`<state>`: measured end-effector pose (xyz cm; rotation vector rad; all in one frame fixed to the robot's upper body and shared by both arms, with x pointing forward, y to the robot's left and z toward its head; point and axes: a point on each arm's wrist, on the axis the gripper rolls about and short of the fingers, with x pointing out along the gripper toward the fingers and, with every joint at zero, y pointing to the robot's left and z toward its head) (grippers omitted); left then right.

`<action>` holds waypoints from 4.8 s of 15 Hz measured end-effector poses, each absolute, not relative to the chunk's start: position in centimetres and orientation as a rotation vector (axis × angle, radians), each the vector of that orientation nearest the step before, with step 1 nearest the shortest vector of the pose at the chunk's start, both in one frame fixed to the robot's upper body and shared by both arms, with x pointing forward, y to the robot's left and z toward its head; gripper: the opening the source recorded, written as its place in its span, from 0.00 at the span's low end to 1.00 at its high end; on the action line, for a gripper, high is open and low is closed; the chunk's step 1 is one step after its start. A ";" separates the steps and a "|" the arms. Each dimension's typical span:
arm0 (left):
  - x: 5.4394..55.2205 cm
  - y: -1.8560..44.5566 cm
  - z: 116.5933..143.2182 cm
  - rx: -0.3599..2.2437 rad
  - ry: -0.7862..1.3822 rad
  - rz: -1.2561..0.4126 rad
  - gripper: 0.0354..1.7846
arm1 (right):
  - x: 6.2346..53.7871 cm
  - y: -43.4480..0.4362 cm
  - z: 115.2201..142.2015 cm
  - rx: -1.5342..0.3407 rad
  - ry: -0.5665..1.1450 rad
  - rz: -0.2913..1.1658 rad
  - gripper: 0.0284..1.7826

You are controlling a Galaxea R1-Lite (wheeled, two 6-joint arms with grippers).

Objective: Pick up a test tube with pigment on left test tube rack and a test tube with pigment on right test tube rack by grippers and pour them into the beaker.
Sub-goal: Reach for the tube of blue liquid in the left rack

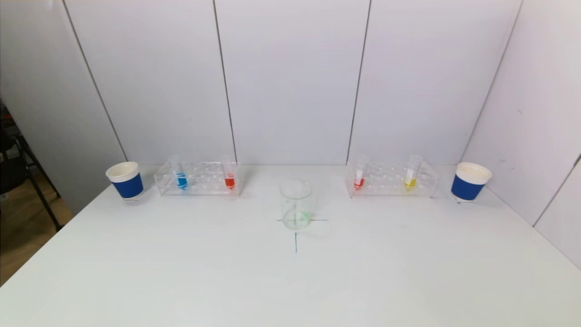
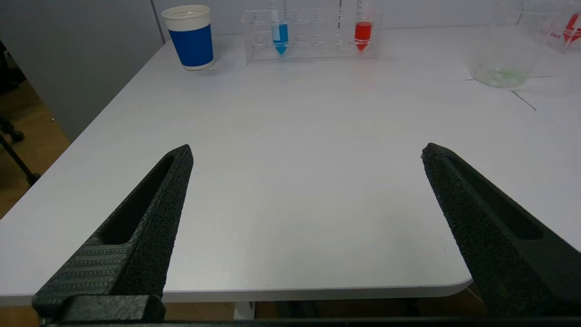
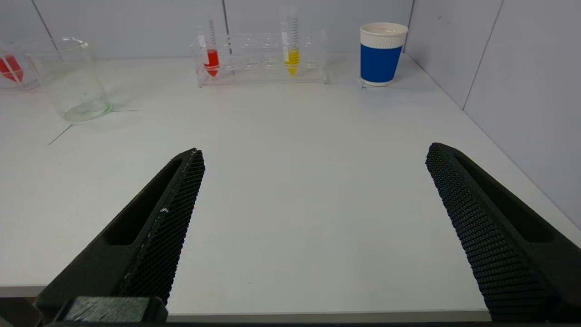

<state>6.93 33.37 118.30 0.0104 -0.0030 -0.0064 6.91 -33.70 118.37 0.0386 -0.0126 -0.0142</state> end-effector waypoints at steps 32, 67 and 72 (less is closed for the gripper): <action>29.1 33.0 132.5 0.079 0.047 -0.095 0.99 | 6.9 -33.7 118.4 0.038 -0.013 -0.014 1.00; 50.1 37.6 116.7 0.050 0.023 -0.131 0.99 | 6.9 -33.7 118.4 0.039 -0.013 -0.014 1.00; 51.2 37.4 116.7 0.054 0.018 -0.124 0.99 | 6.9 -33.7 118.4 0.038 -0.013 -0.014 1.00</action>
